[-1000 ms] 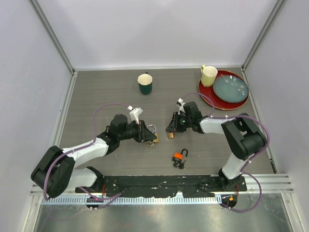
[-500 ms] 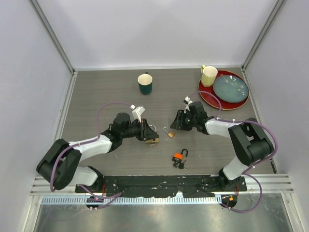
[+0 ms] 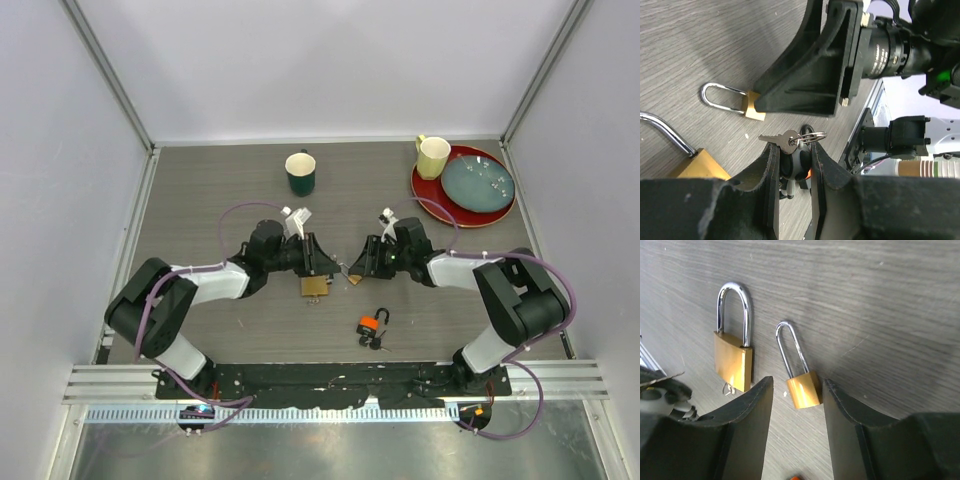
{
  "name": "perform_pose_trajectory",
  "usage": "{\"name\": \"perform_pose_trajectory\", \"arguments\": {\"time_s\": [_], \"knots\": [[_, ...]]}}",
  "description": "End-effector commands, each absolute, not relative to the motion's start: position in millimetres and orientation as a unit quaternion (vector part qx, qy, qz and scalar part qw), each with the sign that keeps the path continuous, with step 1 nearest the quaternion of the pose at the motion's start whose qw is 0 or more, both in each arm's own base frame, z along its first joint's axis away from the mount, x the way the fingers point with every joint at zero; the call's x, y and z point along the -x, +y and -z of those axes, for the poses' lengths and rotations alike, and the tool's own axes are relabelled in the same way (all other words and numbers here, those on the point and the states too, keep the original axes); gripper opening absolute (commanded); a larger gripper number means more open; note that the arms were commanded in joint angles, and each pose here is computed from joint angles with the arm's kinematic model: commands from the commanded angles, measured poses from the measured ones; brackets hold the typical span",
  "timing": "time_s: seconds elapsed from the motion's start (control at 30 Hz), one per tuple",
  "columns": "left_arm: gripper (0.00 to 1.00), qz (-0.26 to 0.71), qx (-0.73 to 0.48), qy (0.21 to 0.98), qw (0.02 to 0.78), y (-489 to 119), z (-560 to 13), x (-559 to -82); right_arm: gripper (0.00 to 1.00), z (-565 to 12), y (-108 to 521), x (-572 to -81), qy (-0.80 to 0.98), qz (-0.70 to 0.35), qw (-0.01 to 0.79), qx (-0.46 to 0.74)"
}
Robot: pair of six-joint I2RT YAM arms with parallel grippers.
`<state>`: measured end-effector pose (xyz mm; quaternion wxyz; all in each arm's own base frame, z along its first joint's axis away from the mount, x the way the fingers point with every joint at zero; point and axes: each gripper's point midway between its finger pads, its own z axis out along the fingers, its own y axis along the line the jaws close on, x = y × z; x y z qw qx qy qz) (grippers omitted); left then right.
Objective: Lock with the key
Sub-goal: Place the key at the center of the board.
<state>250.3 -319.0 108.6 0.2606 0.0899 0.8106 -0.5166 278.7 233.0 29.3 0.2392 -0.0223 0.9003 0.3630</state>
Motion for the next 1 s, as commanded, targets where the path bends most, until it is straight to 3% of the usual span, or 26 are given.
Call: {"name": "perform_pose_trajectory", "arguments": {"time_s": [0.0,0.73,0.83,0.97], "knots": [[0.00,0.537,-0.091,0.790,0.282,-331,-129,-267,0.51,-4,225,-240,0.924,-0.343,0.167,0.004],[0.00,0.481,-0.067,0.845,0.221,-345,-67,-288,0.52,-43,222,-262,0.916,-0.331,0.225,0.009],[0.03,0.463,-0.071,0.857,0.214,-346,-57,-291,0.54,-53,221,-267,0.912,-0.332,0.239,0.011],[0.16,0.430,-0.081,0.873,0.216,-345,-49,-292,0.56,-58,219,-269,0.912,-0.330,0.242,0.010]]}}
